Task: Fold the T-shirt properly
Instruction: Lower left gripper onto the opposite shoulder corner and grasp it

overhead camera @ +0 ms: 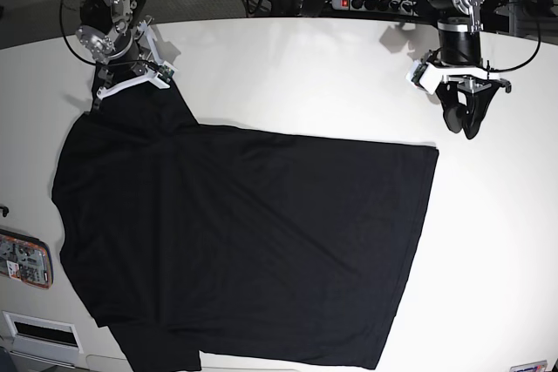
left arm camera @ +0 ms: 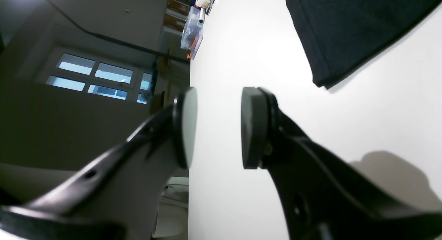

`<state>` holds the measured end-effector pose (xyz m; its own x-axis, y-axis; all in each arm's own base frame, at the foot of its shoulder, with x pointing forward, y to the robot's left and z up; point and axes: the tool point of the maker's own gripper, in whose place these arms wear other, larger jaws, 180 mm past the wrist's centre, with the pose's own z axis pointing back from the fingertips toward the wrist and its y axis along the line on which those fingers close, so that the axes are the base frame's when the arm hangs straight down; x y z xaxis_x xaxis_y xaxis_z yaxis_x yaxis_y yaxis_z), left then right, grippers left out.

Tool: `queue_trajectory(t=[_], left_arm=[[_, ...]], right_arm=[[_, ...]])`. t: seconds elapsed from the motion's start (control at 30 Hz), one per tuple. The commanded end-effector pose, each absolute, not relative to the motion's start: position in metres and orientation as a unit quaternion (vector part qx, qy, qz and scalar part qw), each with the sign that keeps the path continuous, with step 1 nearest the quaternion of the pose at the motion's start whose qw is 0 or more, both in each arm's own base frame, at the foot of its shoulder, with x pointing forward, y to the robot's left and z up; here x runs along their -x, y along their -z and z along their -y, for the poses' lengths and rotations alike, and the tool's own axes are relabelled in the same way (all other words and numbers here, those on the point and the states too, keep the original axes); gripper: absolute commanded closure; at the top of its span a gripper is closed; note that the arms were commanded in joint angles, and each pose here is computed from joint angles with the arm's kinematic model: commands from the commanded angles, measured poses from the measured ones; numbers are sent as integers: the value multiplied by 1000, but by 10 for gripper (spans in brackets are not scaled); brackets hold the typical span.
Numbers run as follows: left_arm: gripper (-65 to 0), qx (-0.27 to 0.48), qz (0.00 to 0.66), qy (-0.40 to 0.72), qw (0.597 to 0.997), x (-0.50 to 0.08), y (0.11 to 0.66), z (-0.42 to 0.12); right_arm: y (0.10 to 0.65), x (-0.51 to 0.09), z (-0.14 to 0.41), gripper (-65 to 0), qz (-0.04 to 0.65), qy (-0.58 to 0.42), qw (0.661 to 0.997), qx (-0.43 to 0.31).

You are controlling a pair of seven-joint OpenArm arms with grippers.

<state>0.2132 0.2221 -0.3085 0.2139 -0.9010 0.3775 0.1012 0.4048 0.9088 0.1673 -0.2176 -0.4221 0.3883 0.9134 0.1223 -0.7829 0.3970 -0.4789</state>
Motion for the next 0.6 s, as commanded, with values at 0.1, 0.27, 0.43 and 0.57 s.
queue_trajectory(t=[0.1, 0.27, 0.43, 0.57], left_arm=[[-220, -418, 531, 359, 644, -231, 286, -224], [-337, -428, 537, 361, 631, -247, 283, -228], [-325, -431, 513, 410, 619, -267, 305, -241], [-328, -422, 458, 459, 634, -267, 342, -249]], right_arm=[[415, -173, 220, 0, 196, -520, 810, 185], [414, -173, 218, 0, 199, -520, 810, 183], [413, -174, 217, 0, 201, -520, 810, 184], [411, -175, 217, 0, 204, -520, 808, 185]])
